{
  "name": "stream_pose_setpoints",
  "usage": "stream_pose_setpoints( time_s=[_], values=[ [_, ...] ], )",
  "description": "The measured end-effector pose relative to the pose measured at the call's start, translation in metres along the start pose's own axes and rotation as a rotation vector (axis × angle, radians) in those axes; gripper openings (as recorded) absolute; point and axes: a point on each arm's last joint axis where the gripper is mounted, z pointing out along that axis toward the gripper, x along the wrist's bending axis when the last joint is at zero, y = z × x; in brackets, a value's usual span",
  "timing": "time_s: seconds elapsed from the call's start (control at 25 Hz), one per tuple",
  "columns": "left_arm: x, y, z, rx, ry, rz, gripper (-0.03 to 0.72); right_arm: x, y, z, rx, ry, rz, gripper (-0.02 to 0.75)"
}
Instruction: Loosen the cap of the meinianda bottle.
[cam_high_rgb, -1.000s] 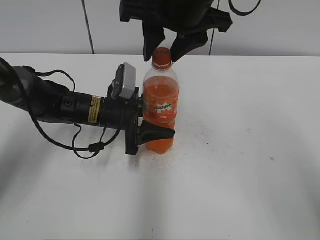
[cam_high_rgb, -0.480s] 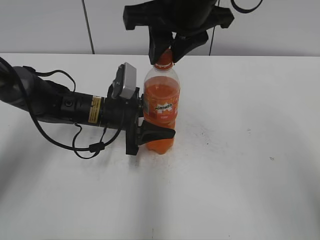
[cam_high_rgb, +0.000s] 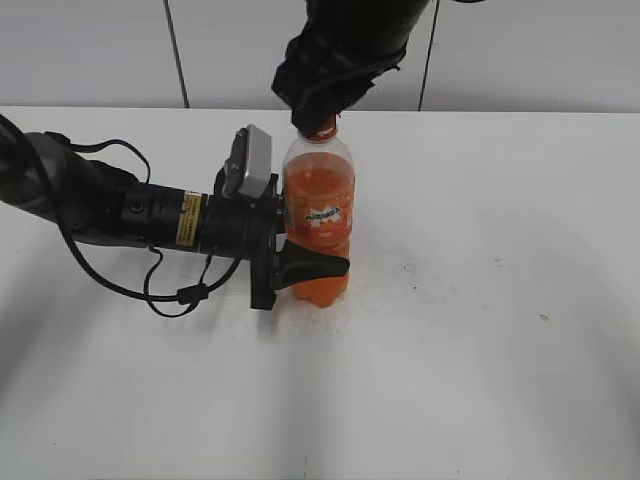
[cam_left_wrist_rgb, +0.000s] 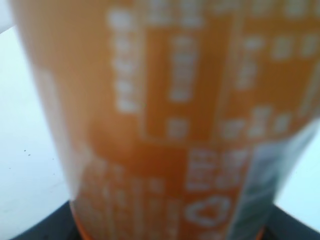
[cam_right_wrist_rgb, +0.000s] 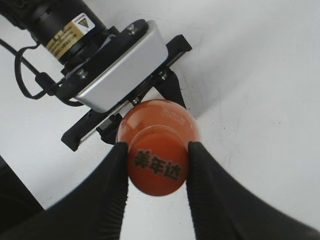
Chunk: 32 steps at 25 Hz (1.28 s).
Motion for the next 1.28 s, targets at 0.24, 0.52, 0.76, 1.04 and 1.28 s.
stream_pose_setpoints(
  time_s=[0.24,0.52,0.76,1.04,1.28],
  values=[
    [-0.0004,-0.0002,-0.0007,-0.001,-0.008,0.016,0.384,0.0034,0.0011,0.0031,-0.001,0.045,-0.281,0.27],
    [-0.0007,-0.0001,-0.001,-0.001,-0.012,0.023,0.384,0.004,0.0008,0.0045,0.007,0.062,-0.564,0.27],
    [-0.0009,-0.0001,-0.001,-0.002,-0.014,0.031,0.384,0.0041,0.0006,0.0046,0.005,0.066,-0.769,0.27],
    [-0.0009,-0.0001,-0.001,-0.002,-0.014,0.031,0.384,0.0029,-0.0001,0.0047,0.011,0.058,-0.957,0.27],
    [-0.0011,0.0,-0.0007,-0.001,-0.015,0.032,0.384,0.0025,-0.0003,0.0047,0.007,0.058,-1.23,0.272]
  ],
)
